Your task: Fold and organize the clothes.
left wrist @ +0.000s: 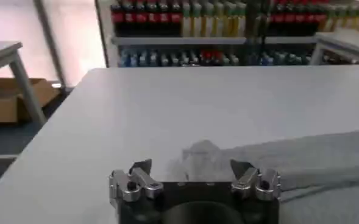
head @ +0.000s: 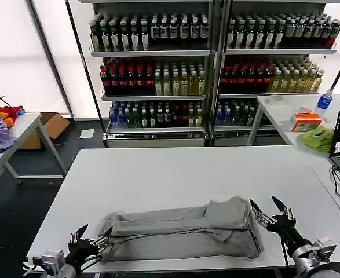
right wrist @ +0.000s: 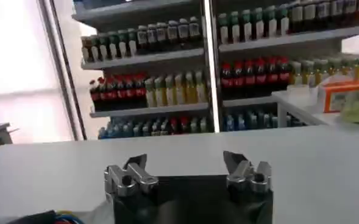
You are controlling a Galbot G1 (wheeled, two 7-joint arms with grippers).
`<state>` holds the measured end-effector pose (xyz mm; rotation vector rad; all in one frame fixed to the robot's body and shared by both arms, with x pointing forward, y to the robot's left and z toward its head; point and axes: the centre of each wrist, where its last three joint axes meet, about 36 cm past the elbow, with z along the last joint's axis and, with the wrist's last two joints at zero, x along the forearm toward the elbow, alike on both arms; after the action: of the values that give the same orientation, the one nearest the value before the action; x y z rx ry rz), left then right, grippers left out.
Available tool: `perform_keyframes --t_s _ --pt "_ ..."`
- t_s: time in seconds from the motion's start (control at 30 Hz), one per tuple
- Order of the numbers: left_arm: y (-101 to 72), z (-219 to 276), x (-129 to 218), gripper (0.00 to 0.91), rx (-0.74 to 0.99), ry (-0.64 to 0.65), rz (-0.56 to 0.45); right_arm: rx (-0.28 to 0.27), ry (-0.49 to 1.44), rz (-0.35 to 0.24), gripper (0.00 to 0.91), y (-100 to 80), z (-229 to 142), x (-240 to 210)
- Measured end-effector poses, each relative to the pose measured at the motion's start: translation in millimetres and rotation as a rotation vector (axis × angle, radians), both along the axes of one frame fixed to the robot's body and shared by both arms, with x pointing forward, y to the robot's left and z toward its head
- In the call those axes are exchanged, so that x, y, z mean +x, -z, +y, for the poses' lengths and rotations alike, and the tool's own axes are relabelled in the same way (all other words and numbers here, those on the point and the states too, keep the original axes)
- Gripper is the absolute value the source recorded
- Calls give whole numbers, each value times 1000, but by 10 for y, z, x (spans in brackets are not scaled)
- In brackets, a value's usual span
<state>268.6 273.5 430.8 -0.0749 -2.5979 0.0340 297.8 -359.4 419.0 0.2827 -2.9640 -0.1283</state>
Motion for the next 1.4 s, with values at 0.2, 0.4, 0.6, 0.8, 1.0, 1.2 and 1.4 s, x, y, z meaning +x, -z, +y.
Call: perform_keyframes --t_s 0.2,0.4,0.6,0.8,1.0,1.2,1.4 --pt "198 -317 -73 907 -36 -82 27 -16 7 -34 907 48 -19 -41" --pt "287 -580 -118 252 -57 -134 40 -16 14 -52 907 83 -27 -72" --pt "361 -787 -137 50 -72 -159 41 -14 17 -67 907 94 -25 -78" --pt "441 -884 -107 40 -80 -169 35 -15 24 -65 907 124 -42 -98" --pt "465 -838 -28 30 -80 -179 18 -20 22 -69 907 115 -76 -85" --pt "355 -554 89 30 -82 -198 -19 -19 21 -77 907 94 -81 -35" --pt "160 177 234 40 -14 -242 -67 -10 10 -77 907 72 -50 1"
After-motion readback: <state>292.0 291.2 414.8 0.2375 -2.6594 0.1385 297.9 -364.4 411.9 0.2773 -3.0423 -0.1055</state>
